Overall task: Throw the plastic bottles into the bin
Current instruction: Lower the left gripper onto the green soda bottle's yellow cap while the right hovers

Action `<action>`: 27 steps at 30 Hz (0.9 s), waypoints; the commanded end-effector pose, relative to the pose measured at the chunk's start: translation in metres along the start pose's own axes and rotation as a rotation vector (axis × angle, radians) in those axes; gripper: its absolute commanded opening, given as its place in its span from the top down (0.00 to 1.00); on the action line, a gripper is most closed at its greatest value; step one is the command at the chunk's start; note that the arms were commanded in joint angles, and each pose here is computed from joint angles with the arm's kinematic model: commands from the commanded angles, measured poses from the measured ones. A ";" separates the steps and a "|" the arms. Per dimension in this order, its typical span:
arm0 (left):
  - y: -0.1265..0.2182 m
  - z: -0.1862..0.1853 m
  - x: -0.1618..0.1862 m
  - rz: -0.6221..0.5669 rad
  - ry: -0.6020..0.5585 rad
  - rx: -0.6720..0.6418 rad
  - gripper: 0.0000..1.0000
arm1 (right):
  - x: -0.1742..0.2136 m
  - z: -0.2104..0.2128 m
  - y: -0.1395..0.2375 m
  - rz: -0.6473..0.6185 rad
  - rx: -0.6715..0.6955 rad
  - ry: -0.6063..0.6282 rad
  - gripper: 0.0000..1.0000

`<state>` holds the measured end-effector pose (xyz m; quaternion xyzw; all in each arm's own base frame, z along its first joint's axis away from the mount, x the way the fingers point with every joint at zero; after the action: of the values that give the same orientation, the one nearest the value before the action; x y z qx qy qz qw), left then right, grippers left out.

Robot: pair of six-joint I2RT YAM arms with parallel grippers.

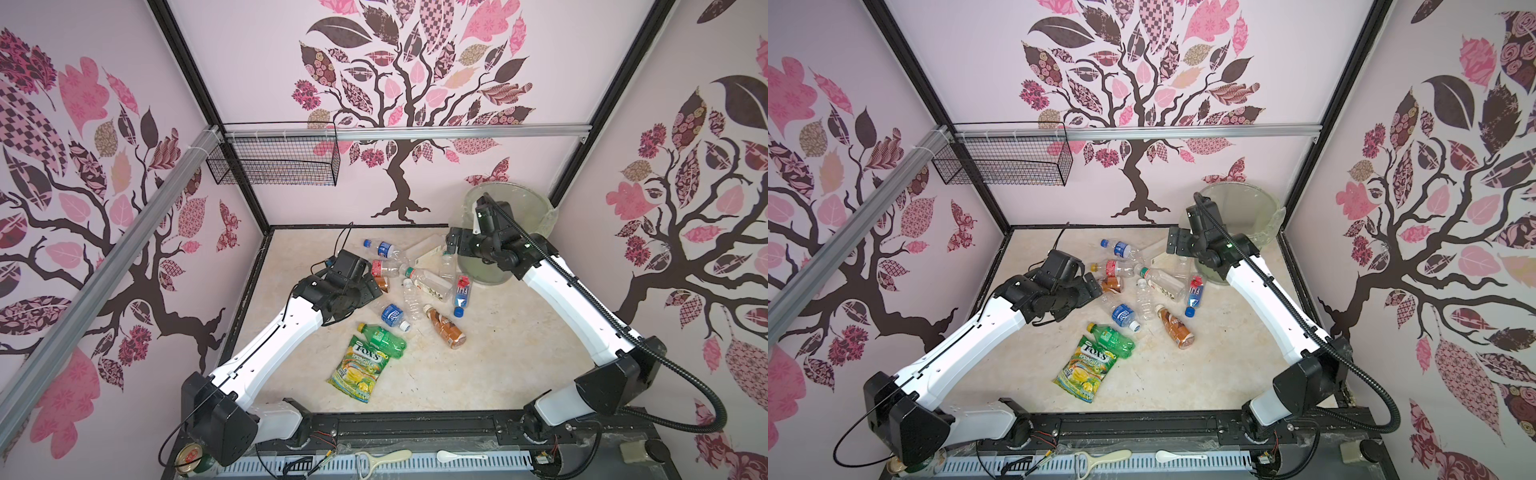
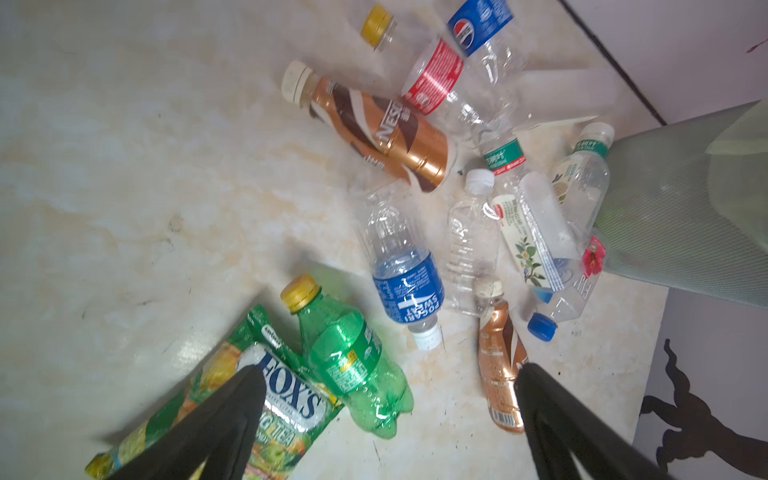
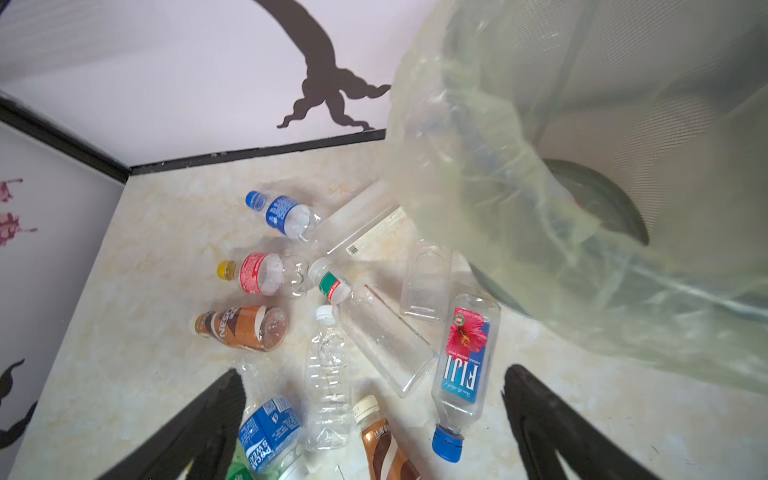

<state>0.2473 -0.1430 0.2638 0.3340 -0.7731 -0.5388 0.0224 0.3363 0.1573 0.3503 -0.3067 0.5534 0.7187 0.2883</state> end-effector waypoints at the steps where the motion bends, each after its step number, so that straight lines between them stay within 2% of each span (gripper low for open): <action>1: -0.008 0.022 0.020 0.119 0.061 -0.075 0.02 | 0.016 0.018 0.006 -0.002 -0.107 0.086 0.01; 5: -0.018 0.028 0.032 0.200 0.115 -0.077 0.02 | 0.049 0.023 -0.012 0.085 -0.127 0.100 0.00; 10: -0.031 0.037 0.045 0.273 0.214 -0.107 0.02 | 0.072 0.028 -0.020 0.137 -0.148 0.115 0.01; 15: -0.044 0.032 0.043 0.255 0.313 -0.101 0.03 | 0.076 0.030 -0.015 0.144 -0.161 0.134 0.00; 17: -0.053 0.031 0.041 0.252 0.345 -0.135 0.05 | 0.077 0.028 -0.010 0.140 -0.161 0.135 0.01; 27: -0.085 0.036 0.013 0.254 0.462 -0.203 0.17 | 0.073 0.025 0.006 0.126 -0.166 0.134 0.01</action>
<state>0.2516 -0.1392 0.1610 0.3223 -0.7198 -0.5386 0.2965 0.2895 0.1885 0.2958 -0.3349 0.5303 0.7569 0.1834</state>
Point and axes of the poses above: each gripper's point midway between its finger pads, its own y axis back along the fingers, its own z axis along the line the jaws close on, x = y × z, the point moved 8 cm from there along y, back along the fingers, and after that the axes turned 3 degrees about y, right-handed, at the moved point
